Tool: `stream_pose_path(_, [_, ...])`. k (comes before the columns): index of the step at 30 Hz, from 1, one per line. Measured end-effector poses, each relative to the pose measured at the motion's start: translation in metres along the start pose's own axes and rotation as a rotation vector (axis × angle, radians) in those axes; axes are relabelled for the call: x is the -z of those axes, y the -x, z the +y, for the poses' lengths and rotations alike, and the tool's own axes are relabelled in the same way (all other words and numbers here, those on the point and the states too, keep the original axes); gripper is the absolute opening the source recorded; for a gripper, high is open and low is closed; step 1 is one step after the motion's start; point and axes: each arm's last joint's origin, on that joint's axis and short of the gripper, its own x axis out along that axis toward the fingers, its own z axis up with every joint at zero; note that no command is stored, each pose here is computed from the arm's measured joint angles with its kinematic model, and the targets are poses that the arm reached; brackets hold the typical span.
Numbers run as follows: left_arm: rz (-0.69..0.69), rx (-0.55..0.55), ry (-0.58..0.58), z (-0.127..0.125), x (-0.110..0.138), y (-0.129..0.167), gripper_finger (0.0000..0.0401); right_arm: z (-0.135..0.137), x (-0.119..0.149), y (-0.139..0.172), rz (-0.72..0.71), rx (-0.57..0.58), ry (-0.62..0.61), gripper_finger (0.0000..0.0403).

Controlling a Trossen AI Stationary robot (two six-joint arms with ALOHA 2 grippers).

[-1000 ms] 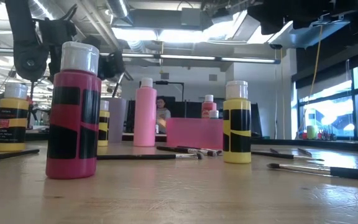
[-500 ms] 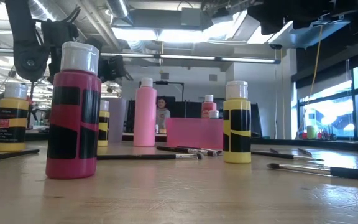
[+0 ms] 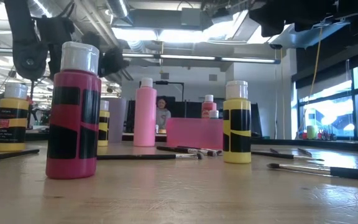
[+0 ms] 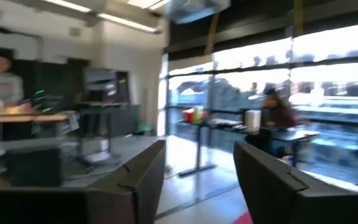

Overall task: Pick & Place Paint Supplies
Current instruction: Put the black paint bottle into the red bin

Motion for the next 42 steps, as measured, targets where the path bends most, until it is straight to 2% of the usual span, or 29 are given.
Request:
stream_pose_path(4, [-0.049, 0.081, 0.019, -0.007, -0.013, 0.0, 0.0208, 0.0, 0.0, 0.0, 0.005, -0.001, 0.001, 0.0197])
stream_pose_path(7, [-0.04, 0.187, 0.025, -0.014, -0.022, -0.003, 0.0211, 0.001, 0.002, 0.0, 0.019, -0.005, 0.006, 0.0197])
stream_pose_path(11, [0.12, 0.383, 0.066, -0.027, -0.031, -0.015, 0.0212, 0.001, 0.002, 0.0, 0.021, -0.005, 0.005, 0.0197])
stream_pose_path(14, [0.325, 0.454, 0.019, -0.036, -0.034, -0.026, 0.0212, 0.001, 0.002, 0.0, 0.021, -0.005, 0.005, 0.0197])
stream_pose_path(19, [0.543, 0.431, -0.085, -0.042, -0.054, -0.041, 0.0212, 0.001, 0.003, 0.0, 0.031, -0.008, 0.005, 0.0197])
stream_pose_path(25, [0.65, 0.425, -0.135, -0.043, -0.076, -0.049, 0.0213, 0.001, 0.004, 0.0, 0.039, -0.011, -0.003, 0.0197])
stream_pose_path(33, [0.734, 0.415, -0.181, -0.041, -0.071, -0.045, 0.0241, 0.002, 0.005, 0.0, 0.055, -0.016, -0.004, 0.0197])
stream_pose_path(42, [0.775, 0.422, -0.2, -0.048, -0.061, -0.045, 0.0282, 0.004, 0.005, 0.0, 0.035, -0.093, 0.001, 0.0197])
